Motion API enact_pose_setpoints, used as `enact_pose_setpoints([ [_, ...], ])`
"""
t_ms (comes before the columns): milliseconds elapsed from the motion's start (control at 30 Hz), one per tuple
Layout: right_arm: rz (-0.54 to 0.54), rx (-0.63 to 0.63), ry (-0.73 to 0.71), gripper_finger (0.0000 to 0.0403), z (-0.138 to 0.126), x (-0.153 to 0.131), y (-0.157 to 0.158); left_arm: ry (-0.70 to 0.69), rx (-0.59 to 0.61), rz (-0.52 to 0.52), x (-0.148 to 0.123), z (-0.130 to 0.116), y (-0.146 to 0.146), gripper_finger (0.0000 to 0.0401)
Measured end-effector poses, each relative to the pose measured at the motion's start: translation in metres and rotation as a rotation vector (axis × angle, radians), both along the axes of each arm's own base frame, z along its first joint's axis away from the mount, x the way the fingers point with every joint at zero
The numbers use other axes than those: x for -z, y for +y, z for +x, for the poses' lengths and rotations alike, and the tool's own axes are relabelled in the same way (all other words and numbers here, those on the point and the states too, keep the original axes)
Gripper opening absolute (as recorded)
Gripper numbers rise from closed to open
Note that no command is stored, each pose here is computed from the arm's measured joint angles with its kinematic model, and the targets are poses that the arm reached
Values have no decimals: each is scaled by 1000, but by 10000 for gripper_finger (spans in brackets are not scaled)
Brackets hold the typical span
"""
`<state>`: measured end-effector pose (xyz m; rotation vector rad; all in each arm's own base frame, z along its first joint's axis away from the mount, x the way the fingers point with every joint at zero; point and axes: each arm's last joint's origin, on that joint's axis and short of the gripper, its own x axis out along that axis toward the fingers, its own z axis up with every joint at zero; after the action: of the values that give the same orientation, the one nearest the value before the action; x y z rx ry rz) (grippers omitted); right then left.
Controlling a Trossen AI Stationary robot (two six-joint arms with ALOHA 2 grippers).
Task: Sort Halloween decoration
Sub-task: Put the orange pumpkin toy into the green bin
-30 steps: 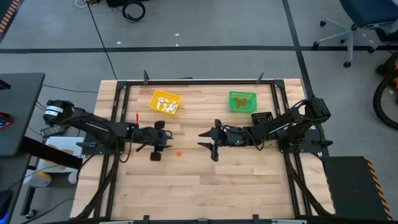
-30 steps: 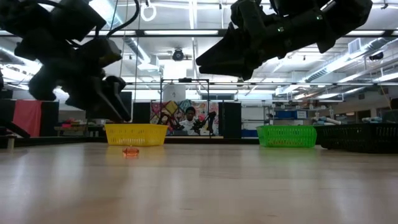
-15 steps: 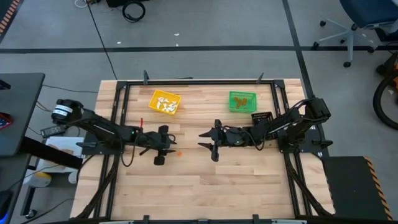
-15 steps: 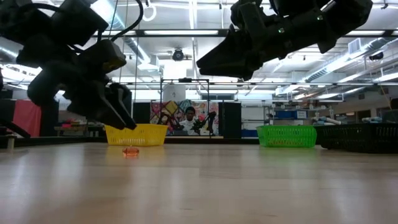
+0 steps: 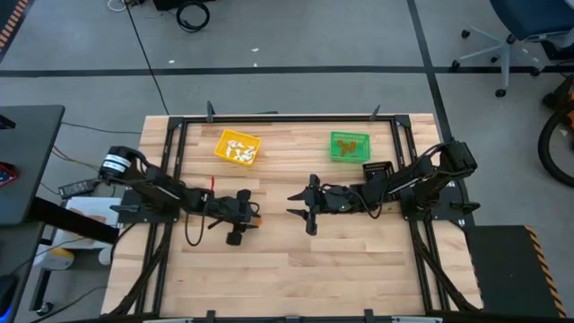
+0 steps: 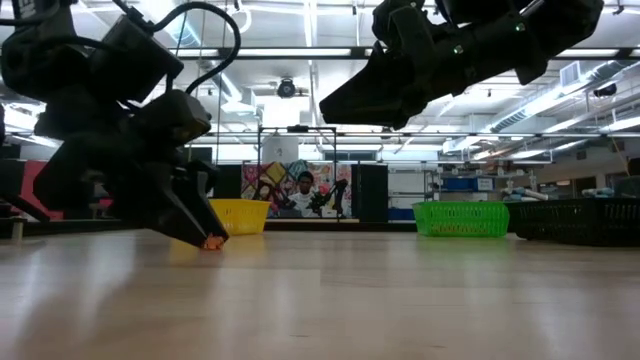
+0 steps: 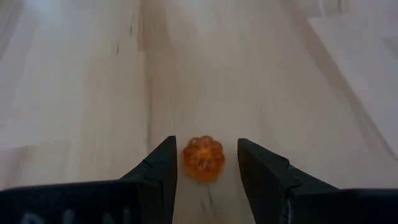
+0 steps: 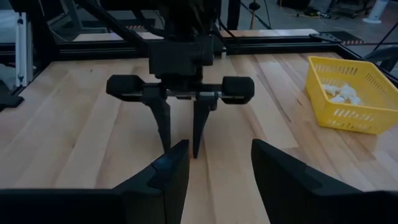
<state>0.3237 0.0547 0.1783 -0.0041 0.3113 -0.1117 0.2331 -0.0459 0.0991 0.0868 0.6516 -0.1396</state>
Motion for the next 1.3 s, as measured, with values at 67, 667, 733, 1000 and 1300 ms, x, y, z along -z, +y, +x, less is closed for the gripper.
enact_pose_setpoints([
  [67, -1, -2, 0, 176, 0, 0, 1, 3, -4, -3, 4, 1, 0, 142],
  [667, -13, -4, 6, 176, 0, 0, 1, 30, -9, 4, 12, 2, 0, 56],
  [733, -16, -5, 6, 176, 0, 0, 1, 34, -9, 4, 12, 2, 0, 49],
  [1000, -17, -5, 6, 176, 0, 0, 1, 30, -21, 12, 12, 2, 0, 58],
  [1300, -53, 61, 41, 176, -2, 4, 0, -21, -33, 47, 8, 8, 6, 55],
])
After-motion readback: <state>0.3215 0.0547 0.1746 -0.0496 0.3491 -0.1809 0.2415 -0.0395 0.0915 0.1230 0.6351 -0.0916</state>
